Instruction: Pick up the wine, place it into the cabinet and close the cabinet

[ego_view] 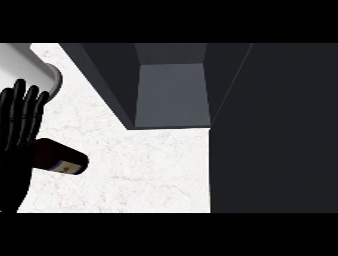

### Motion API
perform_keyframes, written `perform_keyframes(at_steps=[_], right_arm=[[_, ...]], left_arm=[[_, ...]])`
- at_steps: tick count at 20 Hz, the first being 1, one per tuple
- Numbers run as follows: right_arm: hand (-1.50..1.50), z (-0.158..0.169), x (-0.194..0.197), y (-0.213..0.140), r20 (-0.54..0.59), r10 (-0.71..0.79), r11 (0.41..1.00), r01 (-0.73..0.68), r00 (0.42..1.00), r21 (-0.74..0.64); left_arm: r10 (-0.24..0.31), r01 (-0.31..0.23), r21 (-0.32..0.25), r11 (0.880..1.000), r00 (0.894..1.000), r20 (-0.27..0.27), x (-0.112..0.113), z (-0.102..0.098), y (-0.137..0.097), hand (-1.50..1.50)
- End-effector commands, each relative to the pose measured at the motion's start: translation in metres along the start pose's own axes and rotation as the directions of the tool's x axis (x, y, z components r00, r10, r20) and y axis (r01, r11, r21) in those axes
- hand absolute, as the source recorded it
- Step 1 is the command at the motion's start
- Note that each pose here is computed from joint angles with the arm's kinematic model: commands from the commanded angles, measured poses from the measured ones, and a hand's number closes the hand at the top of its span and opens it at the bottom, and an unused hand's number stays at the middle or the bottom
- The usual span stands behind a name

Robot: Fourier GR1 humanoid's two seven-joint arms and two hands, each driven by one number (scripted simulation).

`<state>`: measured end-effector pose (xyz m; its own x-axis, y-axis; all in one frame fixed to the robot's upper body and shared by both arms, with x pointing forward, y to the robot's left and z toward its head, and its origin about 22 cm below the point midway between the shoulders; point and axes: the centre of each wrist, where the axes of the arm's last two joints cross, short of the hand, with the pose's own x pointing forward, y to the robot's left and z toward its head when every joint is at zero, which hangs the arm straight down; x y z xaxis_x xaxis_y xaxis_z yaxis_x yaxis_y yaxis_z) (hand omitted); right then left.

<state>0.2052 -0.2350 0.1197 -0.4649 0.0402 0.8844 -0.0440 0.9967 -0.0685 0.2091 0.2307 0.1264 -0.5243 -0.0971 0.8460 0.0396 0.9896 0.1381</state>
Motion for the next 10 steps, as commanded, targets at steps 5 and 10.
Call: perform_keyframes(at_steps=[5,10], right_arm=[[-1.5,0.018,0.013,-0.009,0.02,0.018,1.0,-0.018,1.0,-0.007],[-1.5,0.019,0.033,0.005,-0.02,-0.048,0.978,0.051,0.999,0.201]], left_arm=[[0.275,-0.264,-0.376,0.888,0.961,-0.026,-0.013,0.012,0.048,-1.5],[0.414,-0.475,-0.404,0.782,0.88,-0.234,-0.023,0.027,0.087,-1.5]])
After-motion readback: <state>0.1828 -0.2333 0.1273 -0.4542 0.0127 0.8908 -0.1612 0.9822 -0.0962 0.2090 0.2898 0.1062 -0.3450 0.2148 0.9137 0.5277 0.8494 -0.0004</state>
